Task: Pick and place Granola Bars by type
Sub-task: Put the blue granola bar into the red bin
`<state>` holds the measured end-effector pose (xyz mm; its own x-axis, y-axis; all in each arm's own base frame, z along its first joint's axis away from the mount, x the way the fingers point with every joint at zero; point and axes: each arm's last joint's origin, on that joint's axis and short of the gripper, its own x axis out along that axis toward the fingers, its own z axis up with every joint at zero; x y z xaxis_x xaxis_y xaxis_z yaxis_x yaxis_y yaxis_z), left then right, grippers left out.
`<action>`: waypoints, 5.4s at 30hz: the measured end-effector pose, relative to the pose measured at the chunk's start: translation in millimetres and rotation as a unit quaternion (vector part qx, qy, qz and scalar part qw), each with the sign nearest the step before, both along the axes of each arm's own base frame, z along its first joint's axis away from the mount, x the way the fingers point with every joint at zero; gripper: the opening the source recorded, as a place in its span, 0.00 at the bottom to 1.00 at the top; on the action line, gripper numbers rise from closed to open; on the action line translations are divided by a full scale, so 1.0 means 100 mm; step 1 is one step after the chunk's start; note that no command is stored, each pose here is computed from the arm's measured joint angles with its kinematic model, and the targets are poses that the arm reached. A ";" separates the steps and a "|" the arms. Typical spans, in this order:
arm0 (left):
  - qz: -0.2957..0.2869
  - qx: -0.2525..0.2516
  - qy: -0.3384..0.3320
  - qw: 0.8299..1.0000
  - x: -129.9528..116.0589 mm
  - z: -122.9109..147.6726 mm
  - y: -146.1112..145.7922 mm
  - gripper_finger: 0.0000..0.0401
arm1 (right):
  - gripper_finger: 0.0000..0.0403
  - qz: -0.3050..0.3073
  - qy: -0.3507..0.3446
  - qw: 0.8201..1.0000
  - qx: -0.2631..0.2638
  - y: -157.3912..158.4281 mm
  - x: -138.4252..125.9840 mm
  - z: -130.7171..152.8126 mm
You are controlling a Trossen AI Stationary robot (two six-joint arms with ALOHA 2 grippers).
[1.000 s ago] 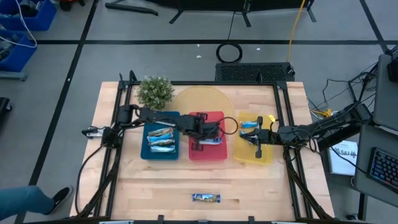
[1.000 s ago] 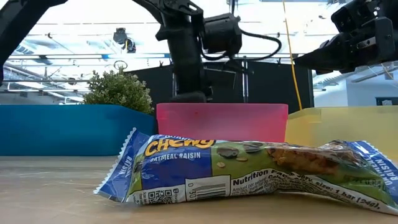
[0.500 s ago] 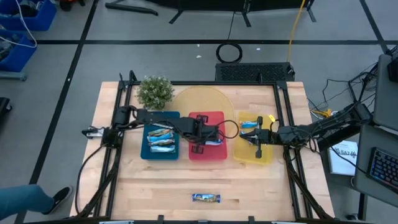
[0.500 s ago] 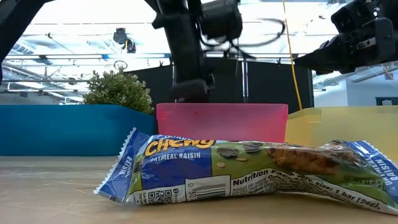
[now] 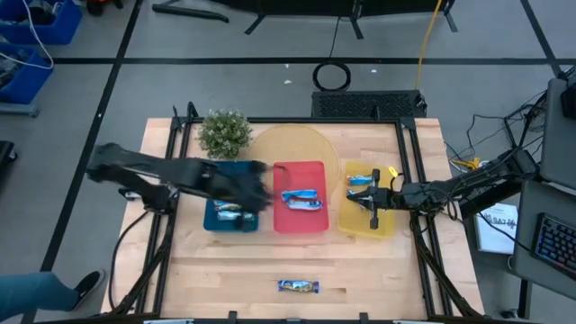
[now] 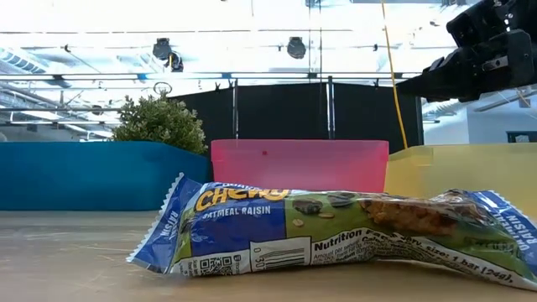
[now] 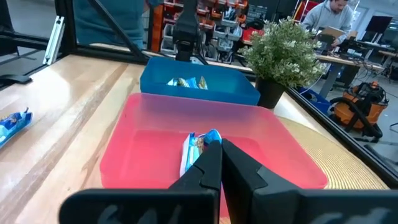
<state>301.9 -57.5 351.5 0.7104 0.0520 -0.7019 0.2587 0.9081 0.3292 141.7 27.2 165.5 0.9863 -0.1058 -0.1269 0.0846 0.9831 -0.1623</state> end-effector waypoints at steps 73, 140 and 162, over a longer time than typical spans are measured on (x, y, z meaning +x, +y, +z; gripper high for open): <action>0.025 -0.175 -0.241 0.954 -1.56 -1.71 0.33 0.07 | 0.00 -0.001 -0.089 0.995 0.033 0.00 0.01 0.18; 0.019 -0.115 -0.224 0.967 -1.57 -1.75 0.34 0.08 | 0.56 0.045 0.301 0.951 0.052 2.45 1.83 -0.41; 0.024 -0.123 -0.228 0.966 -1.57 -1.74 0.34 0.08 | 0.07 0.066 0.344 0.937 0.009 2.15 1.97 -0.46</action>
<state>144.8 -23.2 177.1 0.9494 -0.0360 -0.3121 0.0937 0.9806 0.1719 339.2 242.4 119.4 0.6751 0.0195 -0.7374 -0.1561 0.9808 -0.1170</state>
